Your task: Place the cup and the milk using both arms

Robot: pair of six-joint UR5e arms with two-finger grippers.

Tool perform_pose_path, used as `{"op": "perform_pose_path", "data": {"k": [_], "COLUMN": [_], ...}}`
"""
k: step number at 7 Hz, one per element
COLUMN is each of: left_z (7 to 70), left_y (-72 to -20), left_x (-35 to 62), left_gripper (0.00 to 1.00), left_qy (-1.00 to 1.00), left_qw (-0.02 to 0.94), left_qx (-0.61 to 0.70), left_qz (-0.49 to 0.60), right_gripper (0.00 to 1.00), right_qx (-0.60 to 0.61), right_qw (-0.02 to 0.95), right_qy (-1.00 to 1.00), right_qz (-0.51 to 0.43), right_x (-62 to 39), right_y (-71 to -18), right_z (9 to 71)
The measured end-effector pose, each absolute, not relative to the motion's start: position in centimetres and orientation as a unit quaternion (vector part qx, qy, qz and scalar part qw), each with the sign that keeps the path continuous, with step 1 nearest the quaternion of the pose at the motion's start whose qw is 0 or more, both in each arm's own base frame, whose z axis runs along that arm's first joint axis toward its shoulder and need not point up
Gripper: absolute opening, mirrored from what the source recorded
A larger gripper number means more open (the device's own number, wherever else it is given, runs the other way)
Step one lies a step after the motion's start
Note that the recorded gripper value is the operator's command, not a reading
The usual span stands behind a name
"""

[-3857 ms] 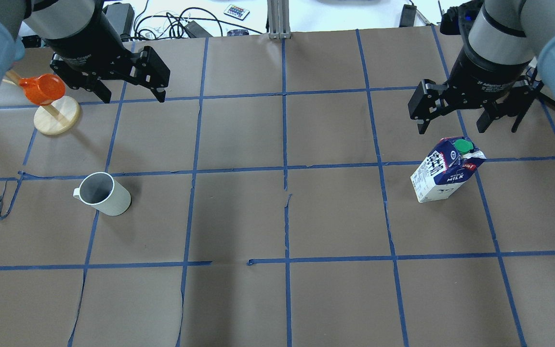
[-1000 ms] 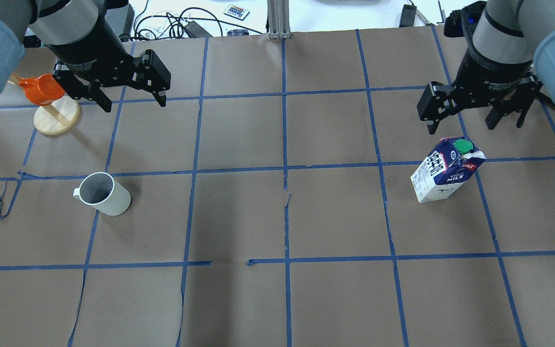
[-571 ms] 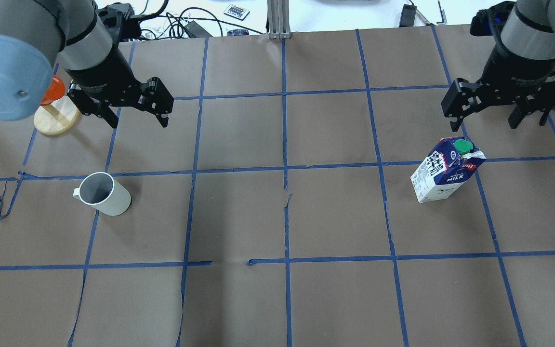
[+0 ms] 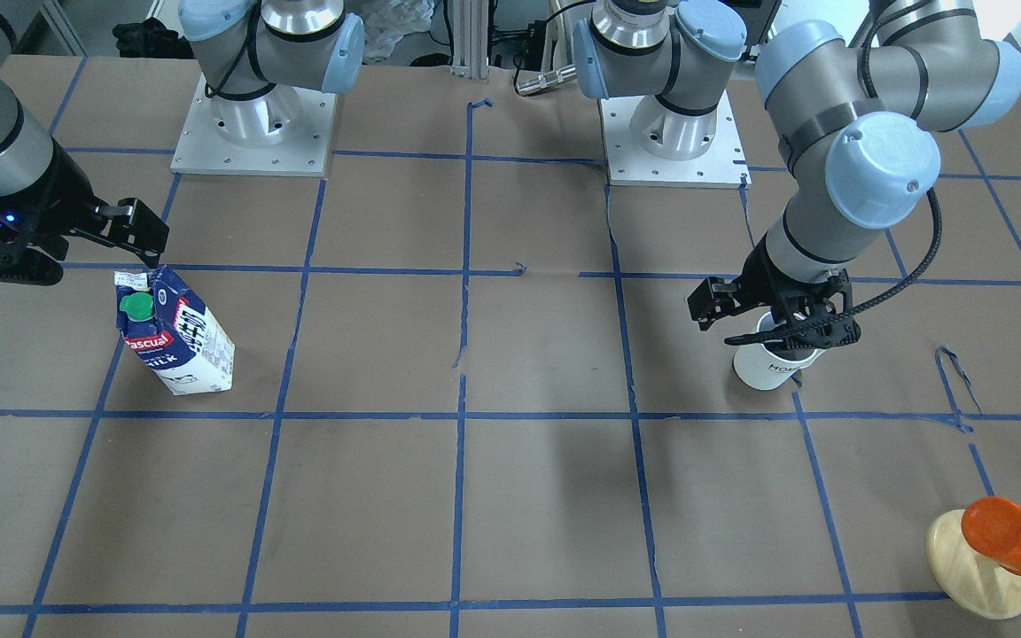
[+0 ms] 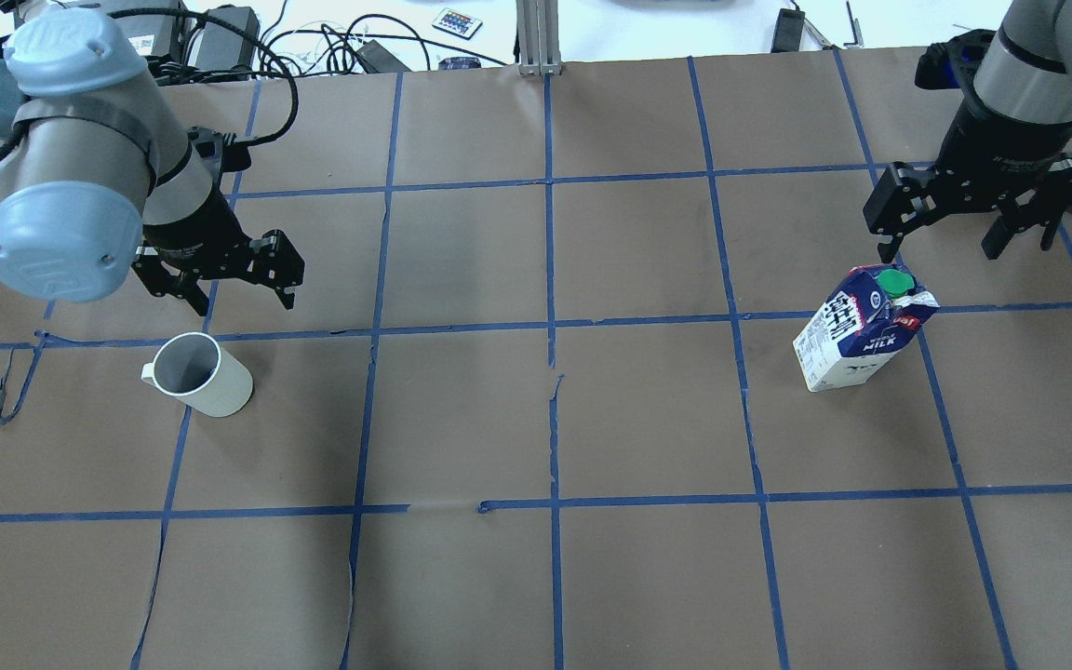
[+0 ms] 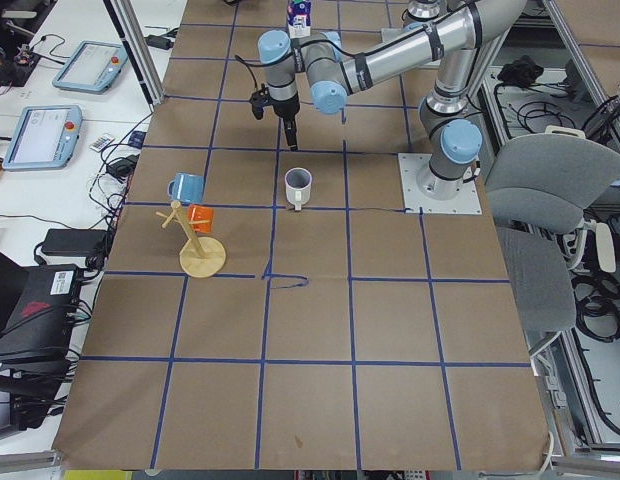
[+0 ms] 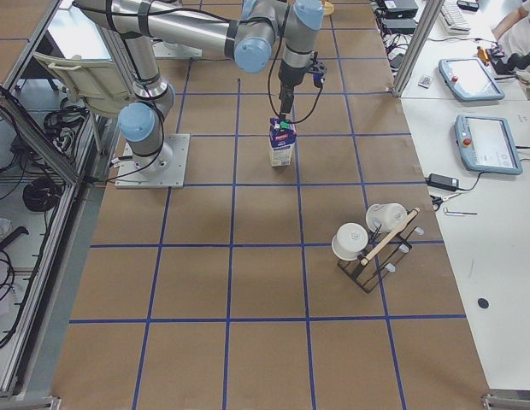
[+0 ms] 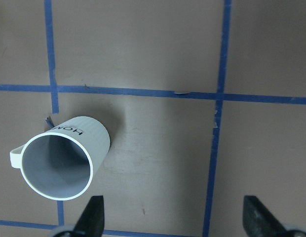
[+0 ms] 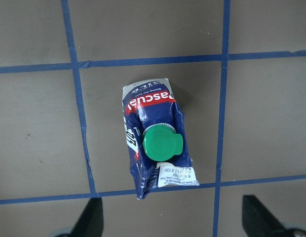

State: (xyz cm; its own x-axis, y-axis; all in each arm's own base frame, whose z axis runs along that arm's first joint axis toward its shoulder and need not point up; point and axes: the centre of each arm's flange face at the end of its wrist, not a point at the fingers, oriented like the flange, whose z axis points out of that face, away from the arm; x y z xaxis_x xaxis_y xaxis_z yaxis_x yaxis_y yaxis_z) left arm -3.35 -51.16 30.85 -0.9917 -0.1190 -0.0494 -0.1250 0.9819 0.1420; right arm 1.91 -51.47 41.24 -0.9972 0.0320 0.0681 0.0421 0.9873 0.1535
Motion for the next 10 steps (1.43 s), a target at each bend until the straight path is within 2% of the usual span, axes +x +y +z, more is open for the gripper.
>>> {"op": "perform_pose_path", "data": {"k": [2,3,4,5,6,10], "left_z": [28.1,27.0,26.0,25.2,24.8,24.9], "left_y": [-50.6,-50.6,-50.8,-51.1,-51.3,-51.9], "left_x": [-1.7,-1.1,-0.8,-0.7,-0.6,-0.7], "left_gripper": [0.89,0.83,0.60,0.33,0.00,0.00], "left_qy": [0.994,0.993,0.992,0.992,0.992,0.992], "left_qw": [0.027,0.043,0.053,0.056,0.057,0.064], "left_qx": [-0.048,-0.037,-0.029,-0.027,-0.025,-0.011], "left_qz": [0.090,0.103,0.110,0.113,0.114,0.106], "right_gripper": [1.00,1.00,1.00,1.00,1.00,1.00], "right_qx": [0.012,0.022,0.026,0.028,0.028,0.029], "right_qw": [0.030,0.023,0.019,0.018,0.019,0.017], "right_qy": [-0.998,-0.999,-0.999,-0.999,-0.999,-0.998], "right_qz": [-0.055,-0.041,-0.028,-0.024,-0.025,-0.045], "right_x": [1.7,1.8,2.1,2.2,2.2,2.1], "right_y": [-52.7,-53.2,-53.3,-53.2,-53.2,-52.7], "right_z": [39.5,38.0,36.6,36.0,35.7,35.0]}}
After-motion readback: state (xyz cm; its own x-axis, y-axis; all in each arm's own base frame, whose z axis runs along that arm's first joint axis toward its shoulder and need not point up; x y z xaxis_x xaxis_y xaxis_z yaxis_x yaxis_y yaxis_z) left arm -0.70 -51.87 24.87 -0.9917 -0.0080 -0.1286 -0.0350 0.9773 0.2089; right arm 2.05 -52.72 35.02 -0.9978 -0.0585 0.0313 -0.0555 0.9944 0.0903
